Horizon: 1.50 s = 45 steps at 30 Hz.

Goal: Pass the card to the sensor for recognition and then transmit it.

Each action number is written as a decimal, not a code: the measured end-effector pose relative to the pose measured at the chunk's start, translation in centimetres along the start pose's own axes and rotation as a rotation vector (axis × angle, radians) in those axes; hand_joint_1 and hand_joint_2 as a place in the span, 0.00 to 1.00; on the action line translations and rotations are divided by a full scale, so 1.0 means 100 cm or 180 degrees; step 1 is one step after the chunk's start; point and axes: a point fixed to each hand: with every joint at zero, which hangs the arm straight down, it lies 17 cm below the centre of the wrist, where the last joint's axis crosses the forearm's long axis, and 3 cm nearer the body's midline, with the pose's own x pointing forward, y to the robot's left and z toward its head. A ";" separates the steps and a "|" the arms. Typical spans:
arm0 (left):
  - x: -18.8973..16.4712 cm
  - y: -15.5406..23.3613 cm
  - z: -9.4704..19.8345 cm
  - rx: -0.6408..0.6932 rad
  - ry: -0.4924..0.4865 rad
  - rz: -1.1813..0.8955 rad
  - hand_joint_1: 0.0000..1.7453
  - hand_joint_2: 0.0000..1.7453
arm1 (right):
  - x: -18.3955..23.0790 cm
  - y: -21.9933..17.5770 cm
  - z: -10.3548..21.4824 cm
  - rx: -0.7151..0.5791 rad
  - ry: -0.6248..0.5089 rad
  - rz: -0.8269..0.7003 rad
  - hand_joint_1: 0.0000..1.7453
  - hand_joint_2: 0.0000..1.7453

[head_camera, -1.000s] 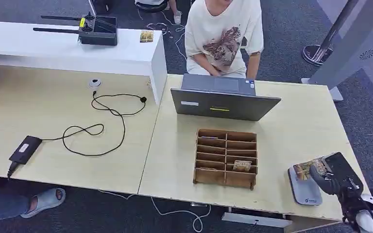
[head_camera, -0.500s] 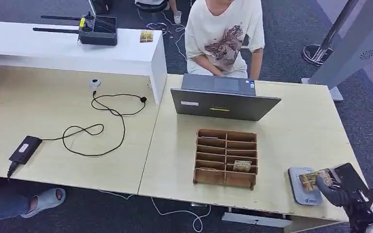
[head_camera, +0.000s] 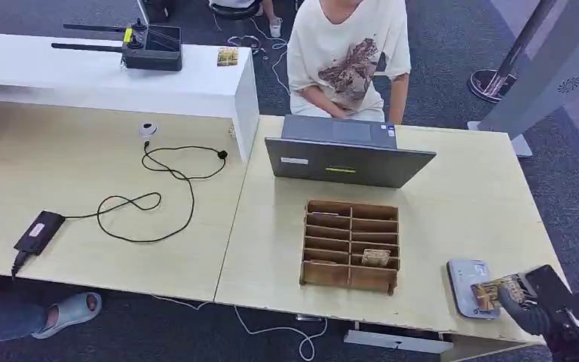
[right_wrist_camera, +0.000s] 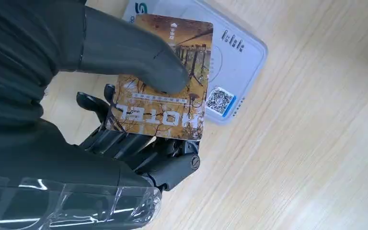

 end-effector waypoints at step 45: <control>-0.001 0.000 0.000 0.0007 0.0014 -0.0005 0.00 0.00 | -0.024 0.001 -0.007 -0.0377 0.0495 0.0712 1.00 1.00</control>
